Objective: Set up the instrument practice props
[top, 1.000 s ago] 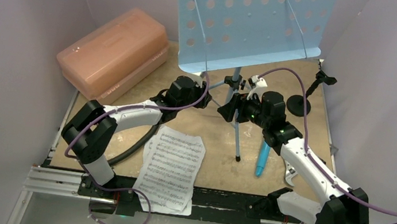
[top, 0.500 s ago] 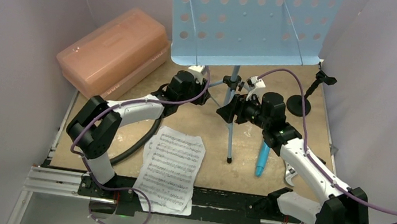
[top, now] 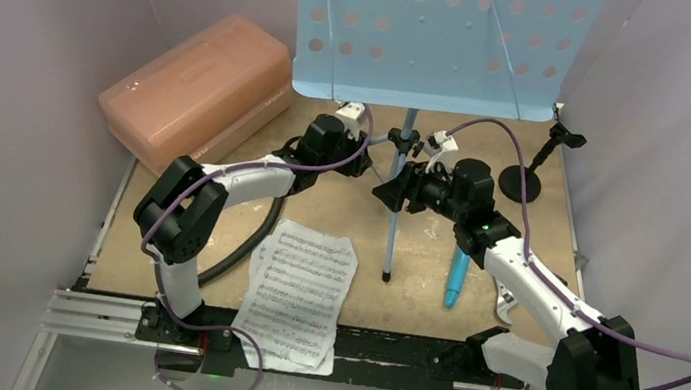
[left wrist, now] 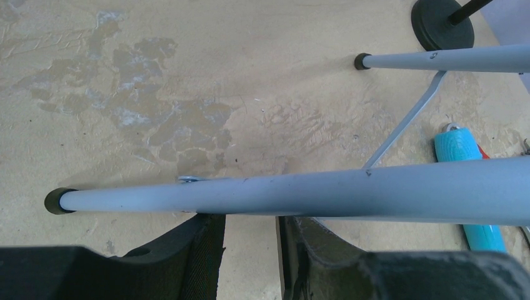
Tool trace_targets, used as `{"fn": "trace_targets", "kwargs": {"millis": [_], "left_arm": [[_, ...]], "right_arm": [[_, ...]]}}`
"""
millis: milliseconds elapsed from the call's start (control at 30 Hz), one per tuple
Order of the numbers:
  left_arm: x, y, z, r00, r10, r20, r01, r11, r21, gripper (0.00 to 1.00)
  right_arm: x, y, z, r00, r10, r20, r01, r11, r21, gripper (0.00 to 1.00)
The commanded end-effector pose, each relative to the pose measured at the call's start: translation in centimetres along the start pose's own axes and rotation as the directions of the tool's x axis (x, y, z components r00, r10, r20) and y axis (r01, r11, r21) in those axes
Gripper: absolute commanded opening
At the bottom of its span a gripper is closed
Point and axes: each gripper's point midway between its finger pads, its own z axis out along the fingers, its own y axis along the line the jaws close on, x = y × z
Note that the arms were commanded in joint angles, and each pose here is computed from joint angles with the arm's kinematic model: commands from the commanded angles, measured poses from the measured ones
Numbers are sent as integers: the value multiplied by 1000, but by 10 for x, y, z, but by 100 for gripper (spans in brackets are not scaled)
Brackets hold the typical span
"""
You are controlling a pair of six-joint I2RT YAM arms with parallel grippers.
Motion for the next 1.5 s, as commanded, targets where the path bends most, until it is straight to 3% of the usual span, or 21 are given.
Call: {"fn": "trace_targets", "kwargs": {"millis": [0,400,833,1233,1467], "left_arm": [[-47,-8,8,992,19,124,-24,999,44,33],[-53,-11,26,991,9,130,-20,996,85,32],[-62,-4,18,988,20,151,-34,996,88,32],[-81,-10,-51,957,96,273,-121,990,74,33],[-90,16,-113,931,203,304,-177,978,-113,37]], "right_arm": [[-11,22,0,1000,4,17,-2,996,-87,61],[-15,23,0,999,1,33,2,996,-91,62],[-6,11,-8,1000,-6,18,7,1000,-19,78],[-9,5,-30,997,-53,64,49,997,63,84],[-5,4,-38,995,-65,78,59,995,75,85]]}}
